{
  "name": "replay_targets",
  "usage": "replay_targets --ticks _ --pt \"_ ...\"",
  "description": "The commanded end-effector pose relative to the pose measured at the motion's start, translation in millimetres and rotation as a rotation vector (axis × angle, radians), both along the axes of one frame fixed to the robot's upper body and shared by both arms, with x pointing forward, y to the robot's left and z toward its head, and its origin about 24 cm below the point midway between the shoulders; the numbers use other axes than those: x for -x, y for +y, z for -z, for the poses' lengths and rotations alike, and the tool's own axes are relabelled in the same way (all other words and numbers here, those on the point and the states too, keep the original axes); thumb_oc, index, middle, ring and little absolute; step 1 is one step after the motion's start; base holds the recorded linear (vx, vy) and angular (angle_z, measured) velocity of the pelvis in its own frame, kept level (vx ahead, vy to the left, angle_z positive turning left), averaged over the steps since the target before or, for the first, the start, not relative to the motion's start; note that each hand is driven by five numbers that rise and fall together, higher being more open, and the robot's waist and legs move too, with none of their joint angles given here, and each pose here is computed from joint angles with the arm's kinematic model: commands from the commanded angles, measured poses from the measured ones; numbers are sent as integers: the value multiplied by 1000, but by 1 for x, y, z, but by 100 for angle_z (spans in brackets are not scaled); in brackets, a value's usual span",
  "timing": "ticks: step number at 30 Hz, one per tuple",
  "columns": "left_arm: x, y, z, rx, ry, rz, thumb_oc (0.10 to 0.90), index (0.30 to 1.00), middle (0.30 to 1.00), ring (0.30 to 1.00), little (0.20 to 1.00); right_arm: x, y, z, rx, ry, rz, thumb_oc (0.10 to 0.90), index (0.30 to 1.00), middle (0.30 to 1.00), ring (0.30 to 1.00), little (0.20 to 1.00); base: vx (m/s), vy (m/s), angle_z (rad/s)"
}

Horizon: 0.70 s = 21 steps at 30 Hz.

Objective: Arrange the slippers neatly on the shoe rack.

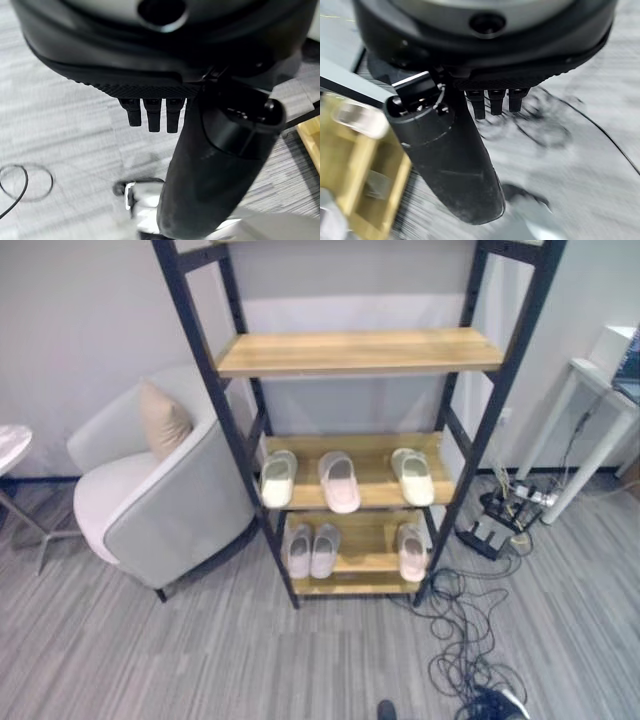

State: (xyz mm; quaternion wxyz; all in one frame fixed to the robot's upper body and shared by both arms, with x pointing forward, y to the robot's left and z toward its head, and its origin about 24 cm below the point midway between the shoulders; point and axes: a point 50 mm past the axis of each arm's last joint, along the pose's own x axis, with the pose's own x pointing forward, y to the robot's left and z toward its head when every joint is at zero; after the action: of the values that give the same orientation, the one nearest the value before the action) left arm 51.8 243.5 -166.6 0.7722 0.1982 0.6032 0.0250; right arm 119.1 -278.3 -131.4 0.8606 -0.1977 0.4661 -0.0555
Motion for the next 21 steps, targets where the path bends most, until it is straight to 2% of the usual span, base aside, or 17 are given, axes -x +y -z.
replay_targets --ticks 1,7,10,13,14,16,21 --pt "-49 37 -22 -127 -215 -77 800 900 900 900 900 -48 -24 -38 69 -258 26 800 900 900 900 900 199 -208 33" --pt "-52 38 -26 -132 -291 -106 800 900 900 900 900 -50 -30 -55 108 -377 37 800 900 900 900 900 303 -111 38" --pt "-45 41 -25 -140 -270 -105 800 900 900 900 900 -53 -32 -59 124 -394 31 800 900 900 900 900 357 -15 -21" --pt "-35 38 -21 -148 -229 -60 800 900 900 900 900 -48 -37 -60 134 -415 100 800 900 900 900 900 363 67 -21" --pt "-34 41 -22 -155 -227 -69 800 900 900 900 900 -61 -27 -70 120 -489 63 800 900 900 900 900 181 69 -28" --pt "-36 45 -24 -165 -238 -108 800 900 900 900 900 -66 -17 -77 109 -533 23 800 900 900 900 900 139 48 -46" --pt "-44 47 -27 -172 -276 -128 800 900 900 900 900 -51 -7 -70 74 -508 26 800 900 900 900 900 163 -74 -5"
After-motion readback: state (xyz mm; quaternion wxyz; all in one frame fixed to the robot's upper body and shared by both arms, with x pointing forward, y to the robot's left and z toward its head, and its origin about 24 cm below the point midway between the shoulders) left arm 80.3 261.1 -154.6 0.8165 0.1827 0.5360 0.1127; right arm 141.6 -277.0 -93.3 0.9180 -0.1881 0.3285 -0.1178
